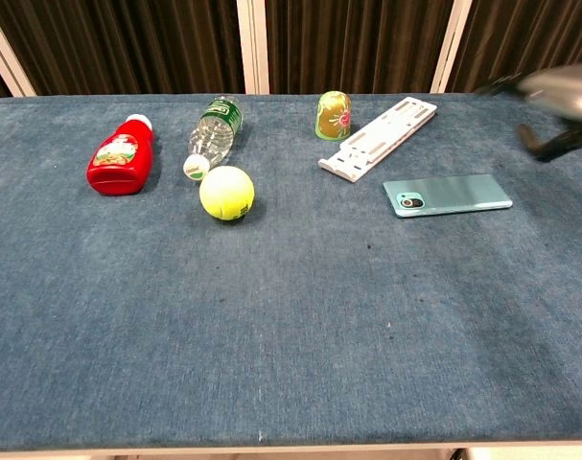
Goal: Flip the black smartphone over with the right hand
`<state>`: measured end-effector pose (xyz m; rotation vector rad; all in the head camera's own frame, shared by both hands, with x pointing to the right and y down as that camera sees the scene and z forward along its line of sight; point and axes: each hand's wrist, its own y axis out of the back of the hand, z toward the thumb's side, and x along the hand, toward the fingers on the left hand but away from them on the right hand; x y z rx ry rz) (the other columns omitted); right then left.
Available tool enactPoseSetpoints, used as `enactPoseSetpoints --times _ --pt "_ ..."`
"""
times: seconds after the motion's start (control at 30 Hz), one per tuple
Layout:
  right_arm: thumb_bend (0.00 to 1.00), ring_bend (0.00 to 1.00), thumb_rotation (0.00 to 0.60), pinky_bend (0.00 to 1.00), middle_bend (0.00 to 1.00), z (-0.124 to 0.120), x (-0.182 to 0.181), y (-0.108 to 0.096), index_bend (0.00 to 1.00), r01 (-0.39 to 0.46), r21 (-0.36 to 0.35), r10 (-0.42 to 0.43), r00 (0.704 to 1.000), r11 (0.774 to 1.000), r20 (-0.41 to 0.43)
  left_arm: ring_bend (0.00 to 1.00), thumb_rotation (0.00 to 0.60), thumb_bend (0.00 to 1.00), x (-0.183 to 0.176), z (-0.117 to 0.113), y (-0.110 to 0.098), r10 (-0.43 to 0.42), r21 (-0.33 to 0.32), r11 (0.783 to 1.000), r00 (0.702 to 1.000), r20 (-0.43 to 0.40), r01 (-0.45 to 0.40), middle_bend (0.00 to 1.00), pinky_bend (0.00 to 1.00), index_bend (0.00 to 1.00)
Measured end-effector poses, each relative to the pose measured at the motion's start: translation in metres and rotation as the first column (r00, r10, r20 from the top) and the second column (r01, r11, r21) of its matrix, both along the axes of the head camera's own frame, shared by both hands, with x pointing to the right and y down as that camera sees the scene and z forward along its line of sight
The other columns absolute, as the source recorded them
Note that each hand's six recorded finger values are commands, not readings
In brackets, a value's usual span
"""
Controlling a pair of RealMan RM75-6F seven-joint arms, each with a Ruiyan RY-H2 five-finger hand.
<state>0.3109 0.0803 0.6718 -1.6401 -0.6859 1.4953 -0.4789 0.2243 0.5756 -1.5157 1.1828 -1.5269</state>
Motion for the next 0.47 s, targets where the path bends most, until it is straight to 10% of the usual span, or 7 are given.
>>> enactPoseSetpoints --times 0.27,0.47 --pt "0.32 0.0 0.6 0.11 0.1 -0.076 0.067 0.056 0.0 -0.122 0.203 0.122 0.992 0.972 0.011 0.07 0.6 0.15 0.004 -0.005 -0.002 0.012 0.016 1.0 1.0 -0.002 -0.012 0.15 0.0 0.24" --pt "0.32 0.0 0.6 0.1 0.1 -0.107 0.095 0.105 0.0 -0.188 0.216 0.181 0.982 0.958 0.053 0.07 0.6 0.15 0.007 -0.008 -0.002 0.019 0.02 1.0 1.0 0.002 -0.019 0.15 0.0 0.24"
